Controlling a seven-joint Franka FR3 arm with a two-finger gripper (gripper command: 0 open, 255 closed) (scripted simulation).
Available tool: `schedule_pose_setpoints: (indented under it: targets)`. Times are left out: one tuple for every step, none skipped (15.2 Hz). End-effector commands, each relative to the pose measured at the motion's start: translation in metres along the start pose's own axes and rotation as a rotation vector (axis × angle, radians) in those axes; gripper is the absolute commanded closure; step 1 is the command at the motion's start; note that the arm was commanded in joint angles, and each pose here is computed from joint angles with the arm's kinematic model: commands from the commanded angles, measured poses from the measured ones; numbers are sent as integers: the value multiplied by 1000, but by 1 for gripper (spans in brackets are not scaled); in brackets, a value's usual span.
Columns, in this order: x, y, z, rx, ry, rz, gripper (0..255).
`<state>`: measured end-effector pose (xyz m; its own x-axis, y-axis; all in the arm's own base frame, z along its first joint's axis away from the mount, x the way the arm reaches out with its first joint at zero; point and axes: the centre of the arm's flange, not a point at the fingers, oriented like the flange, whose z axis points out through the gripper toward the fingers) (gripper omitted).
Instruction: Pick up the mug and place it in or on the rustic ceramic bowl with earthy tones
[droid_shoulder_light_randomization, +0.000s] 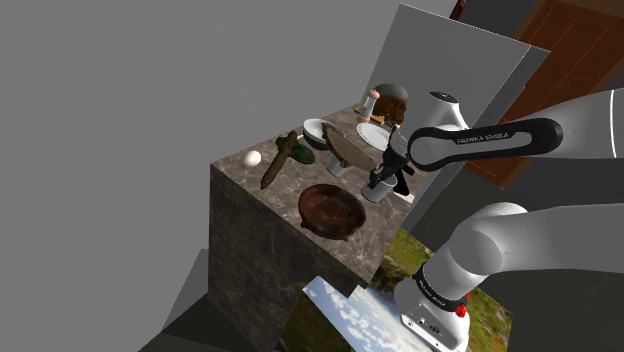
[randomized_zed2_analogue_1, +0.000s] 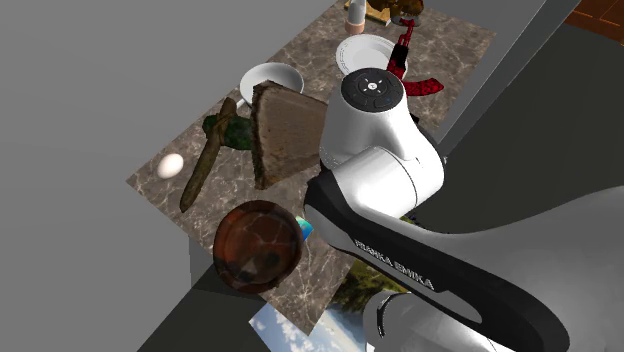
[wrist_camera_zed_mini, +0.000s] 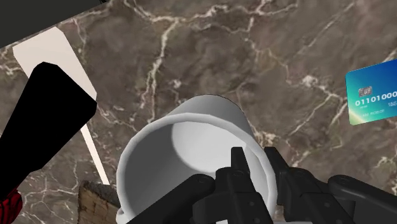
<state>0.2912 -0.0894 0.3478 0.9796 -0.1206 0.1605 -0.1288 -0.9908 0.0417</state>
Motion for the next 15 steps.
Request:
schedule_pose_setpoints:
  targets:
    - [0, 0, 0, 0, 0, 0, 255]
    - [0, 0, 0, 0, 0, 0, 255]
    - [0, 0, 0, 0, 0, 0, 255]
    - [0, 0, 0, 0, 0, 0, 255]
    - [0, 0, 0, 0, 0, 0, 255]
    - [0, 0, 0, 0, 0, 0, 255]
    - [0, 0, 0, 0, 0, 0, 255]
    - [1, 0, -5, 0, 0, 0, 255]
    - [2, 0, -10, 0, 0, 0, 255]
    - [3, 1, -16, 0, 0, 0, 255]
    - [3, 1, -21, 0, 0, 0, 255]
    - [4, 1, -26, 0, 0, 0, 255]
    - [5, 1, -31, 0, 0, 0, 255]
    - [6, 1, -36, 0, 0, 0, 255]
    - [7, 2, -42, 0, 0, 0, 255]
